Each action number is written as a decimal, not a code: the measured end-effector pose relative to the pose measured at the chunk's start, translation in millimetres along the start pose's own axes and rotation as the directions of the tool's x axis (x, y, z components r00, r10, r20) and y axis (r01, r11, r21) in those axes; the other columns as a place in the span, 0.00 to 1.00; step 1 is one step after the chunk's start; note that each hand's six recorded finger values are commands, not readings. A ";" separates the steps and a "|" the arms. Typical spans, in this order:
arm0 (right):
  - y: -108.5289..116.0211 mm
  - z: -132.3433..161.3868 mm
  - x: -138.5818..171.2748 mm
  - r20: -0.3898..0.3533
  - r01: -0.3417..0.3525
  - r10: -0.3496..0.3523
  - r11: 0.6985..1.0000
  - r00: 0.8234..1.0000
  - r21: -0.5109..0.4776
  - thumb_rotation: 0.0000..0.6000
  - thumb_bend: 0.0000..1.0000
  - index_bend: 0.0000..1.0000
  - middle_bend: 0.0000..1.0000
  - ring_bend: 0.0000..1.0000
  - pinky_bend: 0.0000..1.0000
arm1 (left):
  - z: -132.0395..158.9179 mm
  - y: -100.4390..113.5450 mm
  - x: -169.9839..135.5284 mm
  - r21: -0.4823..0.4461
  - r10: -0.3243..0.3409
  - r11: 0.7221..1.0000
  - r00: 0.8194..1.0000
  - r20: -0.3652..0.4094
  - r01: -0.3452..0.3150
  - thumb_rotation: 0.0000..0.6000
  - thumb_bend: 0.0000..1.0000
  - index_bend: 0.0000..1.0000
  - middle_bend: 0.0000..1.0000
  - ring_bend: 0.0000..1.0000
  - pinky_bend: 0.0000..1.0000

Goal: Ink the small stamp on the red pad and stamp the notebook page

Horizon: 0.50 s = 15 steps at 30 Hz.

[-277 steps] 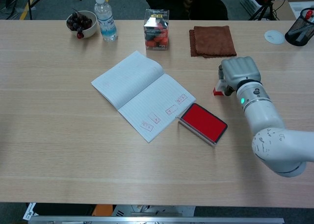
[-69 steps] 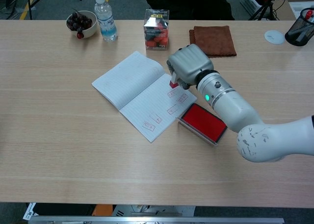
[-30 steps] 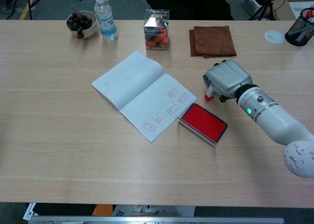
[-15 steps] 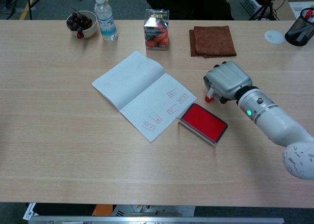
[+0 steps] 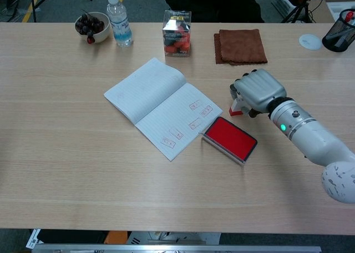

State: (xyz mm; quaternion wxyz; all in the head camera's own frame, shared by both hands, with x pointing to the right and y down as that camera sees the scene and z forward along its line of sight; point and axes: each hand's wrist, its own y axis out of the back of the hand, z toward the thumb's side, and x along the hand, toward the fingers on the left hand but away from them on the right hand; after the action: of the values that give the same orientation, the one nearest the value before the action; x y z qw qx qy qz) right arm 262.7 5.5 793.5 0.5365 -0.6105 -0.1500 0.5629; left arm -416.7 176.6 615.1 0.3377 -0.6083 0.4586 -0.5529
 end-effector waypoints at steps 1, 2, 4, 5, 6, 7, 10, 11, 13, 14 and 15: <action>1.4 -0.9 0.3 0.000 0.003 -0.003 1.000 1.000 -0.002 1.00 0.28 0.39 0.39 0.29 0.29 | 0.1 0.1 0.1 0.000 0.000 1.000 1.000 0.000 0.000 1.00 0.27 0.04 0.05 0.03 0.06; 2.5 -1.7 0.7 0.001 0.004 -0.004 1.000 1.000 -0.004 1.00 0.28 0.39 0.39 0.29 0.29 | 0.3 0.1 0.2 0.000 0.000 1.000 1.000 0.001 0.000 1.00 0.27 0.04 0.05 0.03 0.06; 5.5 -4.2 2.1 0.002 0.009 -0.009 1.000 1.000 -0.006 1.00 0.28 0.37 0.38 0.29 0.29 | 0.5 0.4 0.4 0.000 0.001 1.000 1.000 0.002 -0.001 1.00 0.27 0.04 0.05 0.03 0.06; 6.9 -5.4 3.0 0.002 0.011 -0.011 1.000 1.000 -0.006 1.00 0.27 0.36 0.38 0.29 0.29 | 0.6 0.4 0.6 0.000 0.001 1.000 1.000 0.002 -0.001 1.00 0.27 0.04 0.05 0.03 0.06; 8.5 -6.9 4.2 0.003 0.013 -0.013 1.000 1.000 -0.006 1.00 0.27 0.35 0.38 0.28 0.29 | 0.7 0.6 0.8 0.000 0.001 1.000 1.000 0.002 -0.001 1.00 0.27 0.04 0.05 0.03 0.06; 11.1 -9.2 6.1 0.005 0.016 -0.016 1.000 1.000 -0.005 1.00 0.25 0.33 0.37 0.28 0.29 | 0.8 1.2 1.2 0.001 0.003 1.000 1.000 0.001 -0.003 1.00 0.27 0.04 0.05 0.03 0.06; 19.9 -15.8 12.7 0.013 0.027 -0.027 0.999 1.000 -0.019 1.00 0.23 0.32 0.37 0.27 0.29 | 1.2 3.1 2.3 0.001 0.009 1.000 1.000 0.002 -0.009 1.00 0.27 0.04 0.05 0.03 0.06; 23.2 -18.4 15.4 0.017 0.031 -0.031 0.999 0.999 -0.026 1.00 0.23 0.32 0.37 0.27 0.28 | 1.3 3.9 2.7 0.001 0.012 1.000 1.000 0.002 -0.012 1.00 0.27 0.04 0.05 0.03 0.06; 31.3 -26.6 23.0 0.028 0.037 -0.036 0.998 0.999 -0.047 1.00 0.23 0.32 0.37 0.27 0.28 | 1.1 6.2 4.1 -0.001 0.021 1.000 1.000 0.002 -0.021 1.00 0.27 0.04 0.05 0.03 0.06; 35.1 -31.2 26.9 0.035 0.040 -0.038 0.998 0.999 -0.057 1.00 0.23 0.32 0.37 0.27 0.28 | 0.8 7.3 4.9 -0.002 0.026 1.000 1.000 0.001 -0.026 1.00 0.27 0.04 0.05 0.03 0.06; 39.1 -36.9 31.3 0.044 0.043 -0.040 0.997 0.998 -0.066 1.00 0.23 0.32 0.37 0.27 0.28 | 0.4 8.5 5.7 -0.003 0.032 0.999 0.999 -0.001 -0.032 1.00 0.27 0.04 0.05 0.03 0.06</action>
State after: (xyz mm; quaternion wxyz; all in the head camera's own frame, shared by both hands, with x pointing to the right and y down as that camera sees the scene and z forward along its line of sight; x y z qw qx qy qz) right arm 287.6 -2.6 737.1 0.5241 -0.6127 -0.1930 0.5592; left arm -418.0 168.3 609.3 0.3454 -0.6010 0.4695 -0.5469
